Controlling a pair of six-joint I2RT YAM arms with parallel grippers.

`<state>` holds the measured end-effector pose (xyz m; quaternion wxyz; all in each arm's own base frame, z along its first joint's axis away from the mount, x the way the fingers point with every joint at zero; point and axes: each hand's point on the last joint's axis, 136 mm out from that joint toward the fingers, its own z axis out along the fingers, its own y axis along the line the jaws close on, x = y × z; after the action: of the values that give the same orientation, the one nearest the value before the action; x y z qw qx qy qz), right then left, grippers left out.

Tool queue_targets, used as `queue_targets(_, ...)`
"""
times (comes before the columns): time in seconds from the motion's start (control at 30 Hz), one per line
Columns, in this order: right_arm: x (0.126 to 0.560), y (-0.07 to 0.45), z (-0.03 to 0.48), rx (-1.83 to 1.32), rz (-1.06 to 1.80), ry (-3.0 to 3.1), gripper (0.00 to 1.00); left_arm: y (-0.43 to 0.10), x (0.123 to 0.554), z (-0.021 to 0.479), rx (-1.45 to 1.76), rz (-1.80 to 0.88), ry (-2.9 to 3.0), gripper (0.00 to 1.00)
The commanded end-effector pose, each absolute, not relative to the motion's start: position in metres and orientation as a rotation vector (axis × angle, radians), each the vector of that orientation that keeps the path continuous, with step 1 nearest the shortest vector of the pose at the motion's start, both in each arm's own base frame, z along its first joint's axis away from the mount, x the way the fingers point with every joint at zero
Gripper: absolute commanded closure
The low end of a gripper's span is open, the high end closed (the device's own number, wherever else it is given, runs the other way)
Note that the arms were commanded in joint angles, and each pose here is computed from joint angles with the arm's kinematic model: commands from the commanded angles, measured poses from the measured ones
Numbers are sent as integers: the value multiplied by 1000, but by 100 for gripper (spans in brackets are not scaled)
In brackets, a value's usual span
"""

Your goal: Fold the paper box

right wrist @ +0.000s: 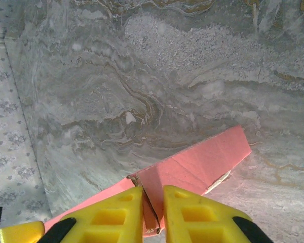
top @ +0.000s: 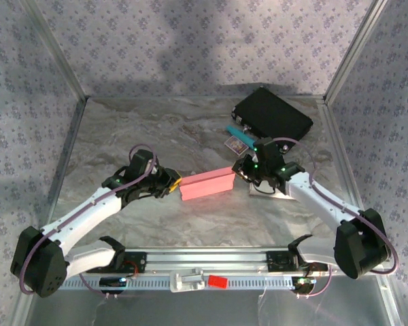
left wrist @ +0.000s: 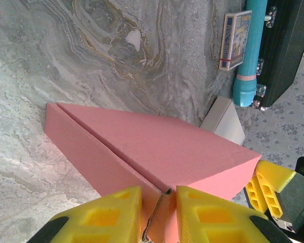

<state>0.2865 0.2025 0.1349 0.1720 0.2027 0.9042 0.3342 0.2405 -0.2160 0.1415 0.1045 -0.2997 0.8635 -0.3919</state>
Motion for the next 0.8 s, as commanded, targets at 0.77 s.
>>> queue_targets(0.77, 194, 163, 63, 467, 389, 3170, 84, -200, 188, 80, -587, -783, 2853, 88)
